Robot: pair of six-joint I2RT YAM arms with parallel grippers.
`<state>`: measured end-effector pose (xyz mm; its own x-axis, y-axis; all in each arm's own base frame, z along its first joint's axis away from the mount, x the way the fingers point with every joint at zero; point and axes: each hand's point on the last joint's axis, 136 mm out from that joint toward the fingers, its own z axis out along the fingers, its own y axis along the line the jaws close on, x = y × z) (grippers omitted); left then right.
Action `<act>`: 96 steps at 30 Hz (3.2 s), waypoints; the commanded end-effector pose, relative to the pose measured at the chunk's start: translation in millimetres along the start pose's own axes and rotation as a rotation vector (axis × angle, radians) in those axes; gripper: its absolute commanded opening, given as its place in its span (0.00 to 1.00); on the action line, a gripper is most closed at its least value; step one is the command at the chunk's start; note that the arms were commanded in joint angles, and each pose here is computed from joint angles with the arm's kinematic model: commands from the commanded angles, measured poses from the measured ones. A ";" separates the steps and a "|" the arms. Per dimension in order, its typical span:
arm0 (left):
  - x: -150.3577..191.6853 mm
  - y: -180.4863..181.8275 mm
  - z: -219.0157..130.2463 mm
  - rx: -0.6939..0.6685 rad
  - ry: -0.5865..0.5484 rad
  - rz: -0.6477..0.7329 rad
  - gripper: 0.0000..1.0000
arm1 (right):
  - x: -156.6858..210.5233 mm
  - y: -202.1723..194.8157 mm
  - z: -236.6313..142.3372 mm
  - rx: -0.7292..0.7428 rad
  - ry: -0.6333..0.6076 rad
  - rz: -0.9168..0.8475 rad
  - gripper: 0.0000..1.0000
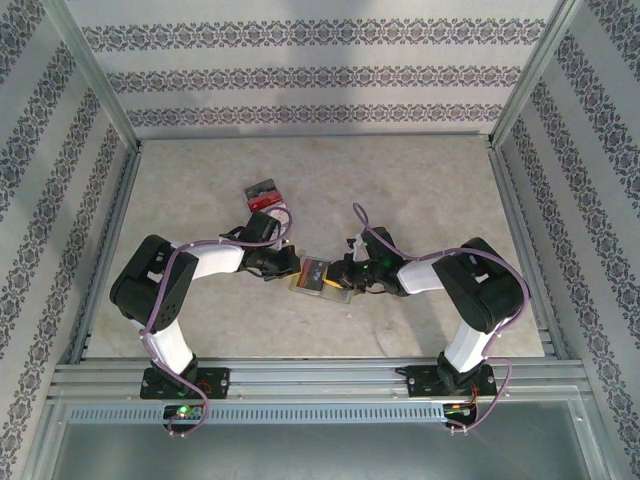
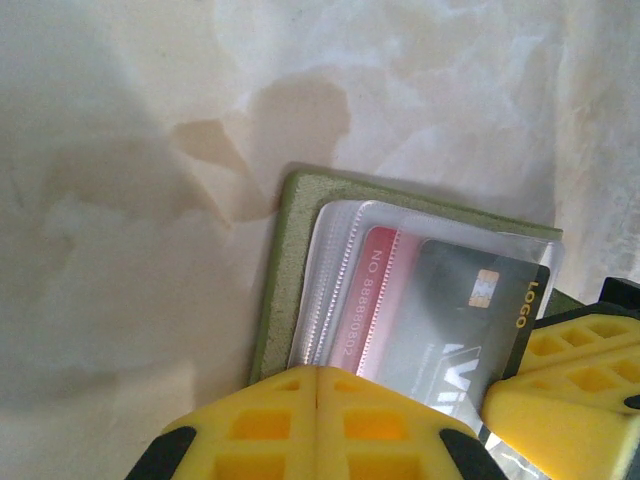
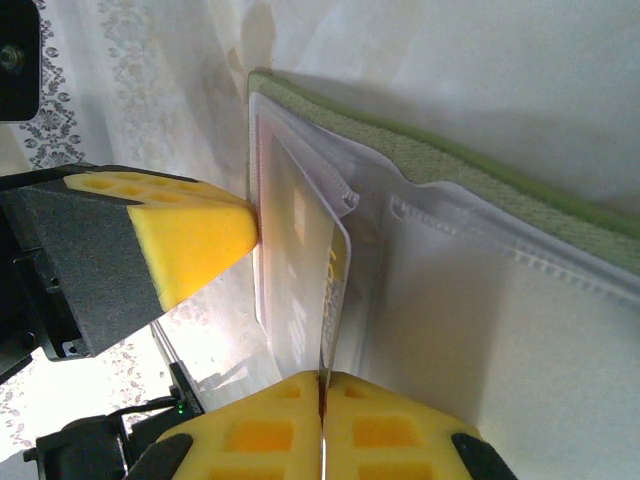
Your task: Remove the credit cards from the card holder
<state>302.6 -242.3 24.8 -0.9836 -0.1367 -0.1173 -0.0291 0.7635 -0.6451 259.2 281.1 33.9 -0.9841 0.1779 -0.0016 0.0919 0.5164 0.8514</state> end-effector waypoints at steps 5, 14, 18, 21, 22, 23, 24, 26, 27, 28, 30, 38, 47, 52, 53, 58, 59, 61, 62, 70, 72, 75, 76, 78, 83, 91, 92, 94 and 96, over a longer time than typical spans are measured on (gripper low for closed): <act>-1.2 -21.6 -12.5 0.051 -0.005 0.014 0.02 | -0.8 -7.9 0.3 0.015 0.000 0.003 0.07; -3.7 -34.1 -0.9 0.073 0.019 0.036 0.02 | 0.3 -9.3 2.1 0.017 0.006 0.004 0.07; -4.8 -27.0 4.1 0.031 0.037 0.048 0.02 | 0.7 -9.0 2.1 0.017 0.007 0.004 0.07; -5.3 -26.6 7.5 0.035 0.044 0.044 0.02 | -0.1 -9.3 2.0 0.018 0.005 0.003 0.07; -5.2 -25.8 7.6 0.032 0.043 0.042 0.02 | 0.3 -9.6 2.2 0.019 0.005 0.003 0.07; -5.0 -24.0 8.1 0.026 0.041 0.041 0.02 | 0.3 -9.7 2.2 0.020 0.005 0.005 0.07; -4.9 -22.8 8.3 0.020 0.039 0.039 0.02 | 0.4 -10.1 2.6 0.021 0.004 0.006 0.07; -4.9 -19.4 8.8 0.009 0.033 0.035 0.01 | 0.0 -9.2 3.4 0.019 0.006 0.004 0.07; -4.6 -18.6 9.3 0.005 0.033 0.034 0.01 | 0.1 -9.0 4.1 0.019 0.008 0.004 0.07; -4.3 -16.7 10.2 0.001 0.034 0.030 0.01 | 0.5 -9.0 4.6 0.019 0.010 0.004 0.07; -3.5 -14.8 11.8 -0.002 0.037 0.029 0.01 | 0.4 -8.5 5.0 0.018 0.012 0.004 0.07; -0.6 -4.3 15.4 -0.033 0.038 0.025 0.01 | -0.8 -8.3 6.3 0.019 0.012 0.004 0.07; 8.6 15.1 22.0 -0.102 0.069 0.019 0.01 | -0.3 -7.0 6.0 0.018 0.013 0.003 0.07; 13.9 23.8 21.6 -0.131 0.078 0.015 0.01 | -0.6 -4.1 6.2 0.015 0.014 0.002 0.07; 15.4 25.3 21.6 -0.139 0.081 0.016 0.01 | -0.7 -3.9 6.0 0.015 0.014 0.004 0.07; 17.6 30.9 21.5 -0.163 0.087 0.018 0.01 | -0.6 -4.0 5.0 0.017 0.012 0.007 0.07; 17.3 30.9 21.6 -0.164 0.086 0.019 0.01 | -0.1 -3.8 5.0 0.017 0.014 0.008 0.07; 17.3 31.6 21.4 -0.166 0.085 0.019 0.01 | 0.5 -4.7 4.4 0.021 0.012 0.009 0.06; 17.4 31.8 21.6 -0.166 0.086 0.019 0.00 | 1.1 -5.5 4.2 0.023 0.013 0.010 0.06; 18.0 33.5 23.5 -0.170 0.089 0.020 0.00 | 4.4 -9.7 1.2 0.038 0.014 0.014 0.05; 18.6 35.0 24.0 -0.175 0.091 0.017 0.00 | 5.5 -10.3 0.3 0.039 0.013 0.015 0.05; 19.1 36.4 24.6 -0.178 0.094 0.018 0.00 | 6.3 -11.3 -1.4 0.041 0.010 0.015 0.06; 19.0 36.3 24.5 -0.178 0.094 0.018 0.00 | 7.0 -12.5 -1.7 0.044 0.010 0.017 0.06; 19.0 36.6 24.4 -0.180 0.094 0.017 0.00 | 7.9 -14.7 -2.8 0.048 0.008 0.021 0.07; 18.9 37.1 24.3 -0.183 0.094 0.018 0.00 | 10.4 -17.8 -4.7 0.053 0.006 0.024 0.06; 19.8 37.9 24.7 -0.187 0.096 0.019 0.00 | 10.6 -16.9 -5.8 0.044 0.002 0.018 0.10; 19.6 38.5 24.5 -0.188 0.096 0.018 0.00 | 10.4 -16.3 -5.7 0.042 0.002 0.017 0.11; 19.6 38.3 24.4 -0.187 0.095 0.016 0.00 | 10.1 -15.3 -5.6 0.038 0.002 0.016 0.11; 19.6 38.7 24.3 -0.189 0.095 0.016 0.00 | 10.2 -14.8 -5.8 0.036 0.002 0.014 0.13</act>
<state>312.9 -261.1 23.9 -0.9865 -0.0764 -0.1448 0.0334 0.7720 -0.6348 256.3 276.2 30.2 -0.9811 0.1933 -0.0084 0.0969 0.5284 0.8434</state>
